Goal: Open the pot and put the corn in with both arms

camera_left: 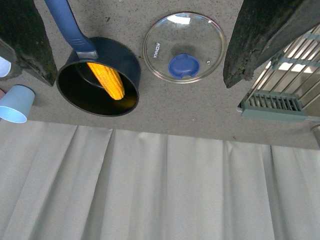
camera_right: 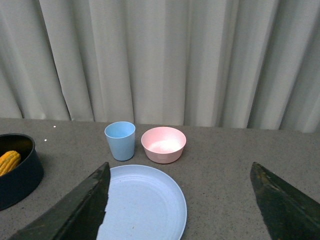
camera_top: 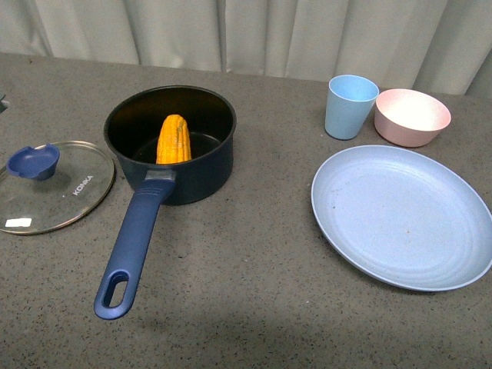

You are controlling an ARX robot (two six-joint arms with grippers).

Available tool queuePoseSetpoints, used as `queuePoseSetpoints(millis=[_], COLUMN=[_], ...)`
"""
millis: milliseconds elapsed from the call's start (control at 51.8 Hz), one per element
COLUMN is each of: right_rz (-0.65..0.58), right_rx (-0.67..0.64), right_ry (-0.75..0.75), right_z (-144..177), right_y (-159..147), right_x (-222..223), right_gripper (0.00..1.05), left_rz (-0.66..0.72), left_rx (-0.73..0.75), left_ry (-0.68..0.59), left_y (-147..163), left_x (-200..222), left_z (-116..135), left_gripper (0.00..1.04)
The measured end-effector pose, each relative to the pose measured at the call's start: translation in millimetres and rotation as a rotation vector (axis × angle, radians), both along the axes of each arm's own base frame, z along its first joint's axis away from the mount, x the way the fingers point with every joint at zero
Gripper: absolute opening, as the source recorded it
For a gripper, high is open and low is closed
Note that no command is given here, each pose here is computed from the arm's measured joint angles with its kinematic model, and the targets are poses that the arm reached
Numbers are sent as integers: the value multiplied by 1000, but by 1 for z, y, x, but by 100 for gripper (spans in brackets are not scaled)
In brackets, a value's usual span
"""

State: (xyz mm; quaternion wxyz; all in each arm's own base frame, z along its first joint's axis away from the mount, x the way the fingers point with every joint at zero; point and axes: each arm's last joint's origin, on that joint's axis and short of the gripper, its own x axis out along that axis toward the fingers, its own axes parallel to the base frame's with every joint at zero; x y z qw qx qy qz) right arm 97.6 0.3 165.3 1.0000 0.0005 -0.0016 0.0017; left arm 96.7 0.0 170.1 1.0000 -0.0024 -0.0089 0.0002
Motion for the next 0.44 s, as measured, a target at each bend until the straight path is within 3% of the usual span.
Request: queuePoseSetpoints(millis=[444], right_rz=[0], right_rx=[0], right_ry=[0], right_z=[0], right_y=[0], right_x=[0], right_gripper=[96], left_rz=[0], left_rx=[0], left_ry=[0], left_y=[0], left_x=[0], left_z=[0], left_gripper=[98])
